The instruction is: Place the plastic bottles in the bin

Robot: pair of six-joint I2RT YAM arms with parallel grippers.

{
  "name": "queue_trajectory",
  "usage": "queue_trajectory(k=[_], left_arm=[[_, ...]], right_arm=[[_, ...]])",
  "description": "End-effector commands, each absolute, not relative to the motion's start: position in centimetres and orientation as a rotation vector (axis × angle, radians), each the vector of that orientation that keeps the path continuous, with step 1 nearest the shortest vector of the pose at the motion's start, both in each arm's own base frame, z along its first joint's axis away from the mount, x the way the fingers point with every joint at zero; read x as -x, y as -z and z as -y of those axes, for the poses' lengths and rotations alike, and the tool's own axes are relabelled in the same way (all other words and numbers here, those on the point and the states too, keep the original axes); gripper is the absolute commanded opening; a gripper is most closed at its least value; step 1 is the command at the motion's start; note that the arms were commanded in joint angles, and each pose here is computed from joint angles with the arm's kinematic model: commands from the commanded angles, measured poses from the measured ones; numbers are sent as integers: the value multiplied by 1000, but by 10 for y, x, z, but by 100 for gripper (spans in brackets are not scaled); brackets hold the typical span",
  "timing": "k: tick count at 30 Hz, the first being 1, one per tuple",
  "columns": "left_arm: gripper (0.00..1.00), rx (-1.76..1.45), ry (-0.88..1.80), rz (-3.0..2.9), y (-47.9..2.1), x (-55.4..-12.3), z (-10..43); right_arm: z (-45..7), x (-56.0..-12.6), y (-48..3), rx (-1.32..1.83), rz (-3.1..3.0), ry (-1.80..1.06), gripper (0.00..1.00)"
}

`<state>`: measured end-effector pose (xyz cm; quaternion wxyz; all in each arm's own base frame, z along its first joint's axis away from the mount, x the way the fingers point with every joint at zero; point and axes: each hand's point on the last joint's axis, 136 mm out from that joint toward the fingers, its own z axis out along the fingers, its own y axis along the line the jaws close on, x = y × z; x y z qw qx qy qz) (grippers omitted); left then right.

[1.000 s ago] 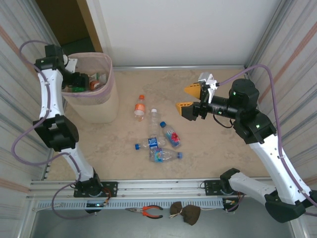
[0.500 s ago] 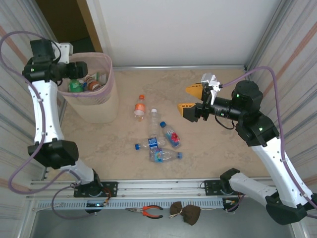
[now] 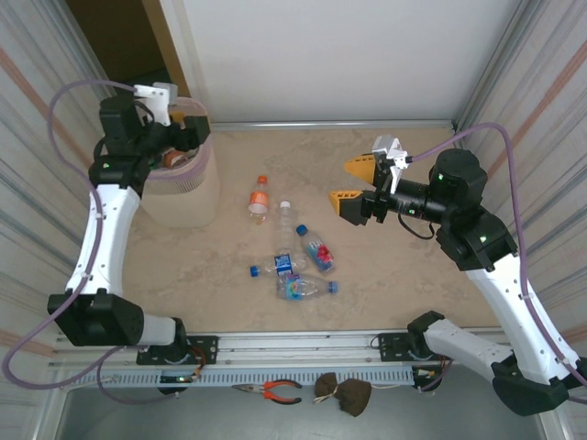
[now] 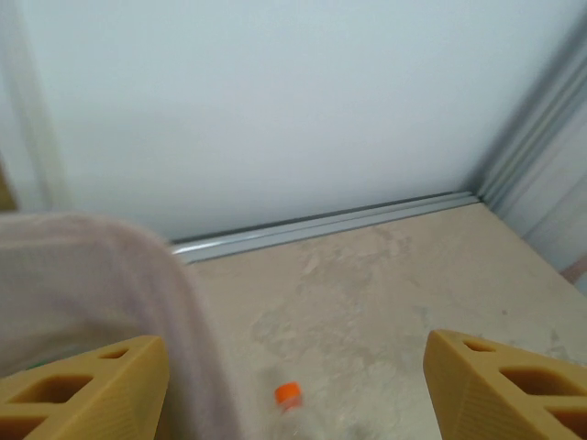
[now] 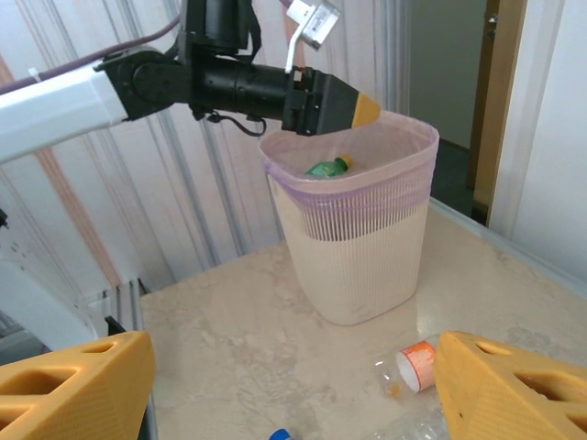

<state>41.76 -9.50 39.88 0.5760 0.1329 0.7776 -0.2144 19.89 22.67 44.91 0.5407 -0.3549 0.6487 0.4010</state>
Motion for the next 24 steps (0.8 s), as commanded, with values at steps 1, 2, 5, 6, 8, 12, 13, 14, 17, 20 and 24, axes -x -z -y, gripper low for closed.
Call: queue_trajectory(k=[1,2,5,6,8,12,13,14,17,20,24], left_arm=[[73,-359,436,-1678,-428,-416,117],[73,-348,401,-1688,-424,-419,123],[73,-354,334,-1725,-410,-428,145],[73,-348,304,-1747,-405,-432,149],[72,-358,279,-1804,-392,-440,160],[70,-398,192,-1914,-360,-450,178],[70,-404,169,-1944,-352,-453,181],[70,-415,142,-1982,-341,-454,185],[70,-457,92,-2083,-309,-457,198],[71,-499,51,-2165,-278,-456,211],[74,-540,58,-2269,-239,-453,225]], right_arm=[[-224,-193,-454,834,-1521,-953,78],[-223,-193,-455,832,-1521,-952,78],[-222,-192,-455,827,-1522,-947,78],[-222,-192,-455,827,-1524,-944,78],[-220,-191,-455,823,-1528,-938,78],[-217,-190,-455,818,-1533,-924,78],[-217,-189,-455,817,-1533,-924,78],[-217,-189,-455,817,-1532,-923,78],[-216,-189,-453,813,-1538,-925,78],[-217,-188,-453,813,-1539,-928,78],[-216,-188,-452,814,-1543,-930,78]])
